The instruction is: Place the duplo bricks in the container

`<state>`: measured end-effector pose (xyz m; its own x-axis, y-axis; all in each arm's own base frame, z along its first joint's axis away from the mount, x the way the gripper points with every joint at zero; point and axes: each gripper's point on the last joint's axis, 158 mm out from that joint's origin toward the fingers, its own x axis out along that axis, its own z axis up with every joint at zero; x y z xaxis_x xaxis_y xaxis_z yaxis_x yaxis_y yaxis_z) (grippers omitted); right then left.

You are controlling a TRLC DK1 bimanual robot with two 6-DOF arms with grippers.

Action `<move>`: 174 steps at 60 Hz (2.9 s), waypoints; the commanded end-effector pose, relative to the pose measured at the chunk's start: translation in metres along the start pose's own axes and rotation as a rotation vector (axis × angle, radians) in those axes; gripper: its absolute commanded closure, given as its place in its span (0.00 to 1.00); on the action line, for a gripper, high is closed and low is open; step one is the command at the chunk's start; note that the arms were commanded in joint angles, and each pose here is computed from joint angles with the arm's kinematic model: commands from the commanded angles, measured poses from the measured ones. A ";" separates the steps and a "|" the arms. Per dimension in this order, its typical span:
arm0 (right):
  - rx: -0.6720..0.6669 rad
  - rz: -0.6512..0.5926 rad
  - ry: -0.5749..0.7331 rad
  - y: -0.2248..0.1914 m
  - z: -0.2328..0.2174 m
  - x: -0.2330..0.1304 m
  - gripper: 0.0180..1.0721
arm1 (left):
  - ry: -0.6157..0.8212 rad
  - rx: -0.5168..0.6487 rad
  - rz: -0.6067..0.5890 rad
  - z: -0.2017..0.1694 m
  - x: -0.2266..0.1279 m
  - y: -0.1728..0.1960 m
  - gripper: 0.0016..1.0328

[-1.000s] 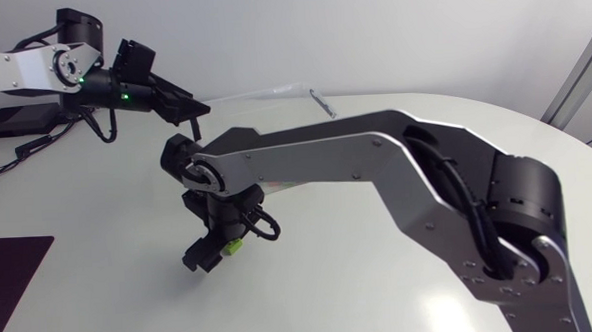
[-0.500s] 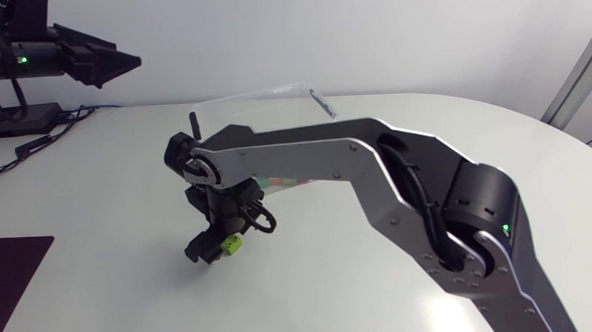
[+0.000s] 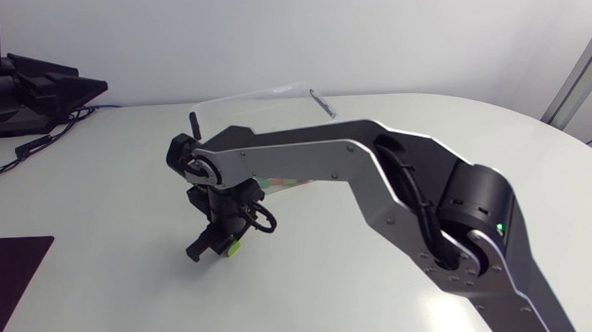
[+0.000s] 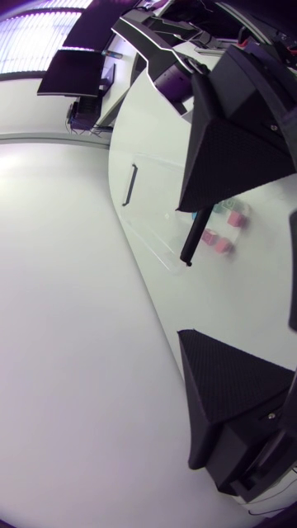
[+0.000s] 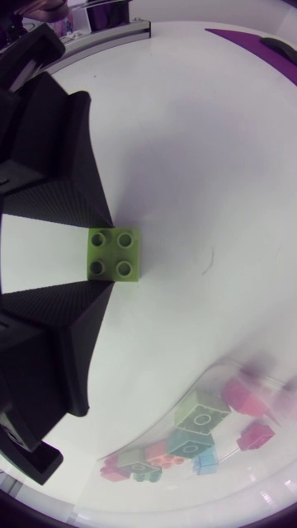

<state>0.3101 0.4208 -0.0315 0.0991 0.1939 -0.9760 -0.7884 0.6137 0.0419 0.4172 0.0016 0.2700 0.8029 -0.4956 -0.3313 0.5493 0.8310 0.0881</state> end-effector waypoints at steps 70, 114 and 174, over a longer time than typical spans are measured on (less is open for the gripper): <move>0.329 -0.243 -0.496 -0.168 0.088 -0.181 0.04 | 0.039 -0.106 0.049 -0.040 -0.013 -0.094 0.04; 0.492 -0.559 -0.636 -0.238 -0.111 -0.311 0.04 | -0.015 -0.052 0.328 -0.045 -0.048 -0.085 0.04; 0.606 -0.888 -0.742 -0.238 -0.301 -0.324 0.04 | -0.165 0.065 0.537 -0.079 -0.075 -0.084 0.04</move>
<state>0.2879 -0.0122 0.2182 0.9056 -0.1794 -0.3844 0.0863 0.9651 -0.2472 0.2952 -0.0173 0.2189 0.9936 -0.0664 -0.0912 0.0878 0.9626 0.2562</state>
